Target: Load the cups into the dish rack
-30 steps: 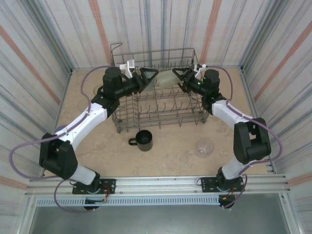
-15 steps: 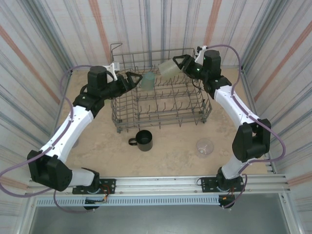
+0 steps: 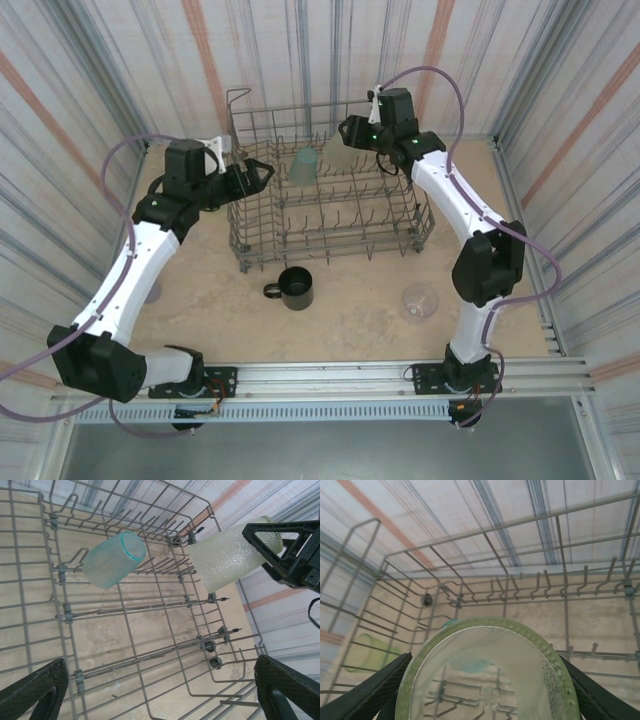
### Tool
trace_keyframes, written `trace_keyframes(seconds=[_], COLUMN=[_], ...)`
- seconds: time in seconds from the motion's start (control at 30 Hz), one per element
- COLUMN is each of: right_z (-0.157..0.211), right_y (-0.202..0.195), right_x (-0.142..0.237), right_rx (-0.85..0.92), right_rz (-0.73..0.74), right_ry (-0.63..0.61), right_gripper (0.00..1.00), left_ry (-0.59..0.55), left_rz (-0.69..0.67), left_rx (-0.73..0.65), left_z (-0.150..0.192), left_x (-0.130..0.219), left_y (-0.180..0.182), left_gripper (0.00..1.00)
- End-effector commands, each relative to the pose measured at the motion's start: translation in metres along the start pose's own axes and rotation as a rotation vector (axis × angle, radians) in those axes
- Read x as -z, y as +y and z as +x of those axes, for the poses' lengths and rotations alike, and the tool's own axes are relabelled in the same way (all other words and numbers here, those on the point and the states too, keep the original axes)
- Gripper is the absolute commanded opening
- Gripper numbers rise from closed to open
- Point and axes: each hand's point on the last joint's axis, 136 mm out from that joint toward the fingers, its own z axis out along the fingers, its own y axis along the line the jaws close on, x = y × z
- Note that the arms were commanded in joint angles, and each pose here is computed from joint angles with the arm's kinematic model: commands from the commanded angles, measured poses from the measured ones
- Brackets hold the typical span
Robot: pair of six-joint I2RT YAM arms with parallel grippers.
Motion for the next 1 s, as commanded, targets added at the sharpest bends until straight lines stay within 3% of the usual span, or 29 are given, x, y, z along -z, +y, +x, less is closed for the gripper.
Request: trace_keyframes(seconds=[0.0, 0.43, 0.97], right_z=[-0.007, -0.007, 0.009], right_y=[-0.005, -0.005, -0.013], right_x=[-0.004, -0.041, -0.079], right_rx=[0.128, 0.246, 0.254], right_rz=[0.102, 0.199, 0.212], right_ry=[-0.005, 0.015, 0.046], right_gripper=[0.36, 0.36, 0.36], left_ry=[-0.007, -0.027, -0.007], left_rz=[-0.047, -0.062, -0.076], left_rx=[-0.041, -0.024, -0.026], left_z=[0.003, 0.008, 0.012], left_x=[0.015, 0.026, 0.021], left_y=[0.013, 0.031, 0.038], left_gripper=[0.99, 0.99, 0.99])
